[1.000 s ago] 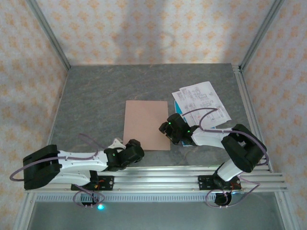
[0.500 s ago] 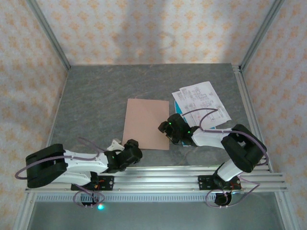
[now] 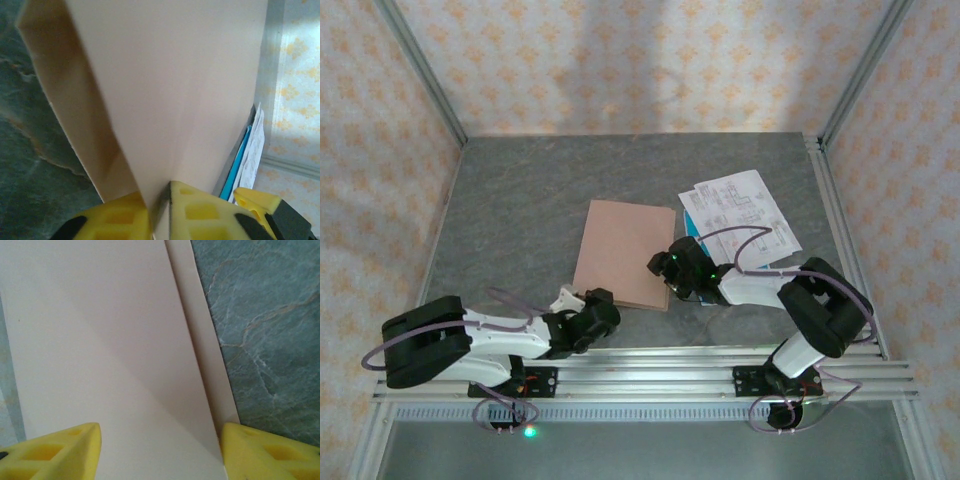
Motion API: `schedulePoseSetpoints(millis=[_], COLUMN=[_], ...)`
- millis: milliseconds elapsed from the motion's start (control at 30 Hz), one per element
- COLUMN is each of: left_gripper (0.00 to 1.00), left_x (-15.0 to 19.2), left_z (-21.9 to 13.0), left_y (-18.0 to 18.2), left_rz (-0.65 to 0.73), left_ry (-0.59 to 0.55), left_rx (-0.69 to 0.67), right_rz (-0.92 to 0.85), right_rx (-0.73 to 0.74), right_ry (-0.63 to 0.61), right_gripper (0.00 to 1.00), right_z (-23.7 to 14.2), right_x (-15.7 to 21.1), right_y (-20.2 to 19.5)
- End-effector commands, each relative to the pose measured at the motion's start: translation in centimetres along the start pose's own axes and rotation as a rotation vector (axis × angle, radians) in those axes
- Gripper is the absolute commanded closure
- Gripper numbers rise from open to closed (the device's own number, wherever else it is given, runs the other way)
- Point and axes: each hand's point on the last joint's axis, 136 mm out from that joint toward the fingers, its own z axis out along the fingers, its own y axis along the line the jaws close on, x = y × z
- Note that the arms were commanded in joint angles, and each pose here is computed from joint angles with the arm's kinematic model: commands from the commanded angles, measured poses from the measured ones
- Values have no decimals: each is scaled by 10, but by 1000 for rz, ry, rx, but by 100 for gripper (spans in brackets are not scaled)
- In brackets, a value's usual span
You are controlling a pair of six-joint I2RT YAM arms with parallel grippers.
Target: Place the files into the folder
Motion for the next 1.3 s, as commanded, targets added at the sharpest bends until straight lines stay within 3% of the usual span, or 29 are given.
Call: schedulePoseSetpoints(millis=[0,200,467,600,733,833,933,1000,1167,1267], left_gripper=[91,100,100,100,100,100,57,33,26,25], left_x=[2,3,14,18,23,28,33,35,38,47], left_z=[-6,-12,-15,-15,-15,-14,-20,-31,-61,-66], left_y=[-20,-22,-21,-18,-17,-15,-26,-39,-73,-79], left_rz=[-14,-14,-32,-30,-4,76,338,611,1261,1538], left_ry=[-4,26,104,130,157,194,228,235,131,79], left_rx=[55,57,54,46,38,-3,-56,-80,-87,-87], right_rz=[25,18,29,41,46,40,23,4,-26,-47], right_rx=[197,103,-20,-64,-95,-105,-80,-55,7,27], right_ry=[79,61,51,27,2,-26,-39,-39,-31,-33], right_gripper=[34,32,40,58,96,100,100,100,100,100], right_z=[7,-1,-12,-20,-29,-36,-42,-45,-50,-56], right_x=[22,14,6,0,-6,-11,-15,-16,-18,-21], right_y=[-65,-43,-6,7,17,22,23,23,27,34])
